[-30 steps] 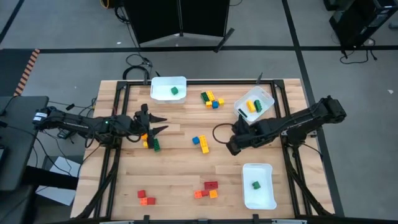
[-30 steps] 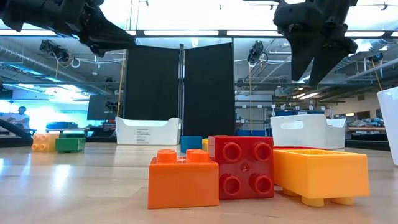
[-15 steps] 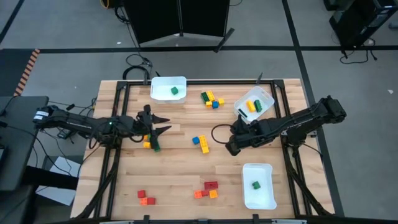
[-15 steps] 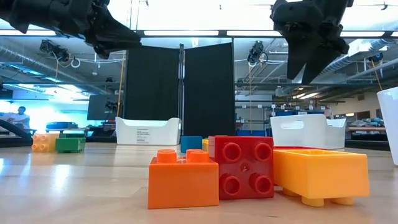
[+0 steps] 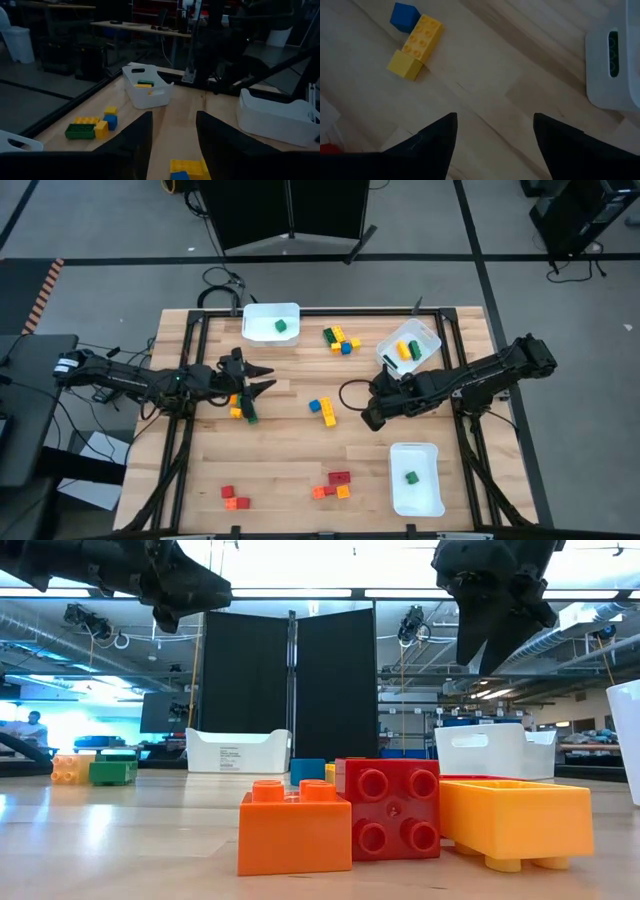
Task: Sort blocks by size
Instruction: Put the orange 4 stud gamepiece into the bottom white bin
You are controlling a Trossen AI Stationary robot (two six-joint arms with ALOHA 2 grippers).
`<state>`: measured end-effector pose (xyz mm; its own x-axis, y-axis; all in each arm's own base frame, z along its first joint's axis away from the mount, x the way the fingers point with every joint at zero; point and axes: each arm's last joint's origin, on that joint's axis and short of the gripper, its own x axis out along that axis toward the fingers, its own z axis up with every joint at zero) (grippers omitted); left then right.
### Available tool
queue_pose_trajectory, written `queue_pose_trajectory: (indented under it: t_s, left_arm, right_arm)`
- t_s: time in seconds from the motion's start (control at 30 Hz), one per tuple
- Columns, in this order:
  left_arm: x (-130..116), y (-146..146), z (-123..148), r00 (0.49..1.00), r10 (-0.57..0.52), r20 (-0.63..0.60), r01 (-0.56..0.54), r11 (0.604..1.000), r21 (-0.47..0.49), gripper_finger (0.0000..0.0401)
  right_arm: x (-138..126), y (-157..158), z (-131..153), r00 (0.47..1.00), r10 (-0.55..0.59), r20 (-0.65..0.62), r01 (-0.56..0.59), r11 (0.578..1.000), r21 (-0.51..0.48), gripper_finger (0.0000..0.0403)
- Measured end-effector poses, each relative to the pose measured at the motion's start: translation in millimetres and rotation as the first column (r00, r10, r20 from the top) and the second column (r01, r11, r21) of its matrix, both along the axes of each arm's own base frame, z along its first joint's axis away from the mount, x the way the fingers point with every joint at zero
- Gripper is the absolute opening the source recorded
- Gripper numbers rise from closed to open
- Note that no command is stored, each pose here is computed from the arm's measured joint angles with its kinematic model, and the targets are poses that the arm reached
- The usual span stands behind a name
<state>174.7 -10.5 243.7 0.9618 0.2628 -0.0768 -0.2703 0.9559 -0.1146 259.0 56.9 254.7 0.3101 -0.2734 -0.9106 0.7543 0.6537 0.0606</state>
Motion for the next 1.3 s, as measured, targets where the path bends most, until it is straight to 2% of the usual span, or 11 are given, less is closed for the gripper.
queue_pose_trajectory:
  t_s: [0.33, 0.6, 0.8, 0.9, 1.1, 1.3]
  left_arm:
    - [-0.1, 0.2, -0.5, 1.0, 0.006, -0.005, -0.006, 1.0, 0.001, 0.0223]
    - [-0.1, -0.6, -0.4, 1.0, -0.005, -0.008, 0.005, 1.0, 0.012, 0.0225]
    - [0.1, -2.9, -0.8, 0.998, -0.06, -0.017, 0.061, 0.998, 0.027, 0.0224]
    - [-0.2, -5.7, -1.5, 0.995, -0.069, -0.077, 0.072, 0.997, 0.038, 0.0224]
    - [-1.8, -13.6, 12.7, 0.956, -0.031, -0.291, 0.058, 0.995, 0.086, 0.0224]
    - [7.6, -18.9, 30.8, 0.954, -0.011, -0.299, 0.035, 0.997, 0.074, 0.0224]
  right_arm:
    - [1.2, 0.3, 0.3, 1.0, 0.001, 0.012, -0.001, 1.0, 0.006, 0.027]
    - [1.4, -0.2, 0.3, 1.0, 0.005, 0.012, -0.005, 1.0, 0.004, 0.0268]
    - [1.8, -0.1, 0.4, 1.0, 0.014, 0.013, -0.014, 1.0, 0.001, 0.0264]
    - [1.9, -0.1, 0.5, 1.0, 0.023, 0.011, -0.023, 1.0, -0.002, 0.0263]
    - [2.4, 0.0, 0.6, 0.998, 0.055, 0.007, -0.055, 0.998, -0.012, 0.0263]
    - [2.4, 0.1, 0.6, 0.997, 0.077, 0.0, -0.077, 0.997, -0.019, 0.0259]
